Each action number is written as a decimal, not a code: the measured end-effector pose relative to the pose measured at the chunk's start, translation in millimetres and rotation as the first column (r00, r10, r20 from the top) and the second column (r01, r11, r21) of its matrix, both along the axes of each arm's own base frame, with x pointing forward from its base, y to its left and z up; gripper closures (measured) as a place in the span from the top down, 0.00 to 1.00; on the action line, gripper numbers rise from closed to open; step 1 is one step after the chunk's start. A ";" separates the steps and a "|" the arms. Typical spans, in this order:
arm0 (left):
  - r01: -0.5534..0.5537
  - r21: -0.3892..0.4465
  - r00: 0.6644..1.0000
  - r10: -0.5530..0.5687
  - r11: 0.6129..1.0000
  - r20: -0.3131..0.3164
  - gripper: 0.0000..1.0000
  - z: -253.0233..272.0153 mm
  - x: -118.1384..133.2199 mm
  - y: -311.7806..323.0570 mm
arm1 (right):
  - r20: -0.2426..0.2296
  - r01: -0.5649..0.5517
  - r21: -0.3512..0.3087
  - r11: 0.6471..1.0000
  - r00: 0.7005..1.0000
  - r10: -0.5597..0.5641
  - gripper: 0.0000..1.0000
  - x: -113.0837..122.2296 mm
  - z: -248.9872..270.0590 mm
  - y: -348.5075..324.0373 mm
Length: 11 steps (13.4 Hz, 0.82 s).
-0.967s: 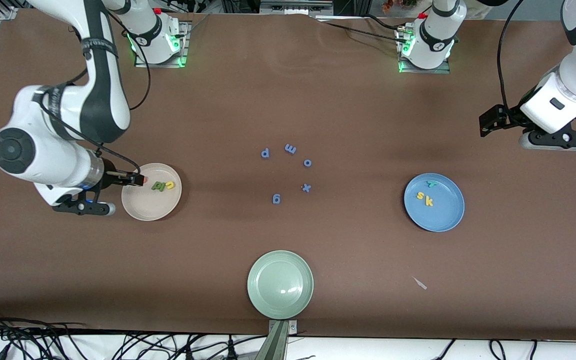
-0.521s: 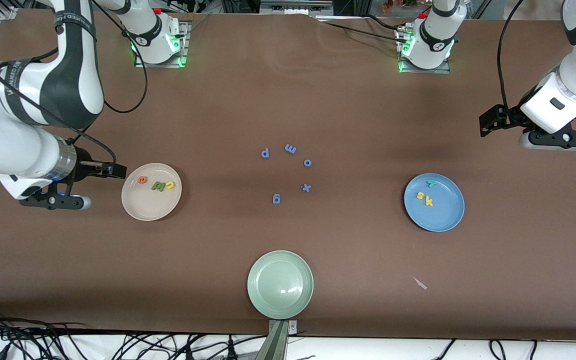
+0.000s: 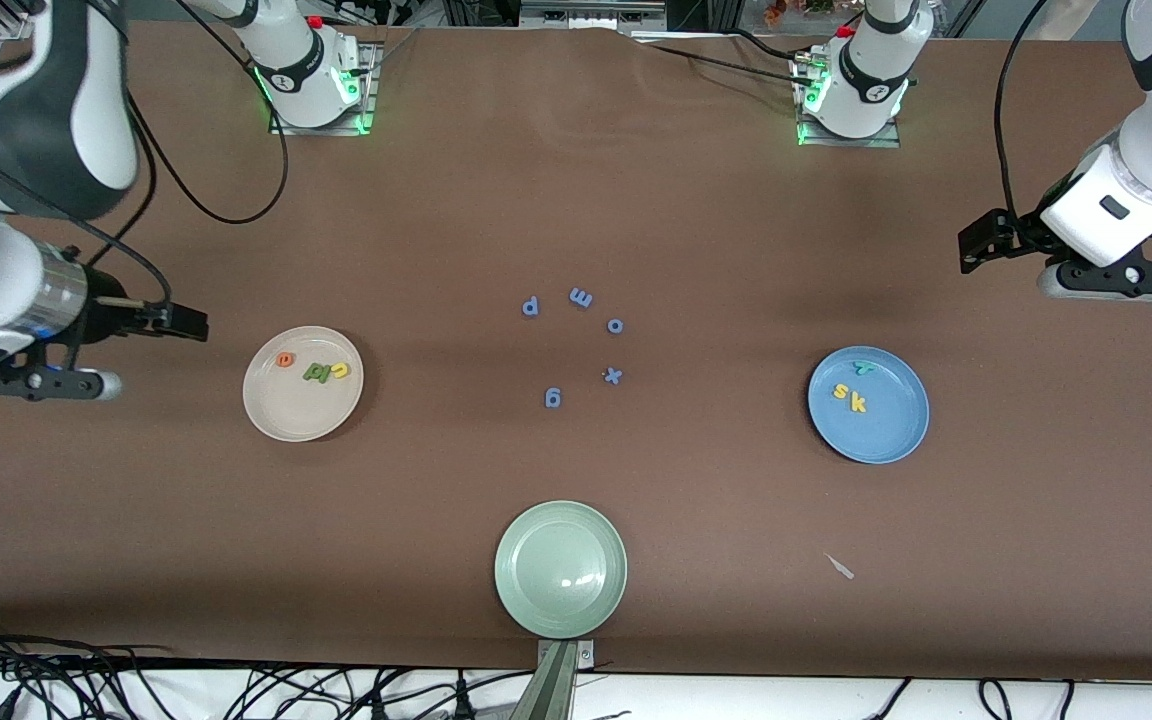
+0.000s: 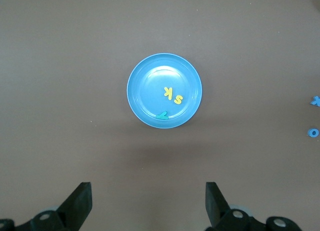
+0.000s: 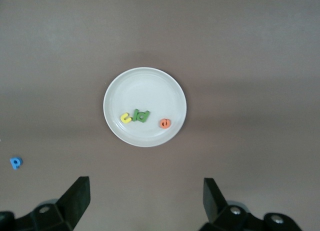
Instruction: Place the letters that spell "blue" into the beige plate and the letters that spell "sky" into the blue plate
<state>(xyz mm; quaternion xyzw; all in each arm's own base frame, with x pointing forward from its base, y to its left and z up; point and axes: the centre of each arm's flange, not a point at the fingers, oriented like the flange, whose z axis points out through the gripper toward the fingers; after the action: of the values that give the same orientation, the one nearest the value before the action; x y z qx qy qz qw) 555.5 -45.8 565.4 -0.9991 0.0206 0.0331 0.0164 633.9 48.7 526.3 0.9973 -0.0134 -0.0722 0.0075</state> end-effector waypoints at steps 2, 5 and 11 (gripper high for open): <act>0.000 0.000 1.000 0.000 1.000 0.000 1.00 0.1 0.0 0.0 | 0.016 -0.020 0.013 1.000 1.000 0.020 1.00 -12.6 25.3 -12.7; 0.000 0.000 1.000 0.000 1.000 0.000 1.00 0.3 0.1 0.0 | 0.036 -0.022 0.025 0.999 0.999 0.021 1.00 -48.9 61.9 -26.9; 0.000 0.000 1.000 0.000 1.000 0.000 1.00 0.3 0.1 0.0 | 0.035 -0.040 0.006 0.999 0.999 0.040 1.00 -68.8 67.8 -22.4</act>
<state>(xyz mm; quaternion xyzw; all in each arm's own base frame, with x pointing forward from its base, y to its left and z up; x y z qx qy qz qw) 555.5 -45.8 565.7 -0.9991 0.0206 0.0330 0.0164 565.2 26.3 594.1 0.9985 0.0068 -0.0546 0.0052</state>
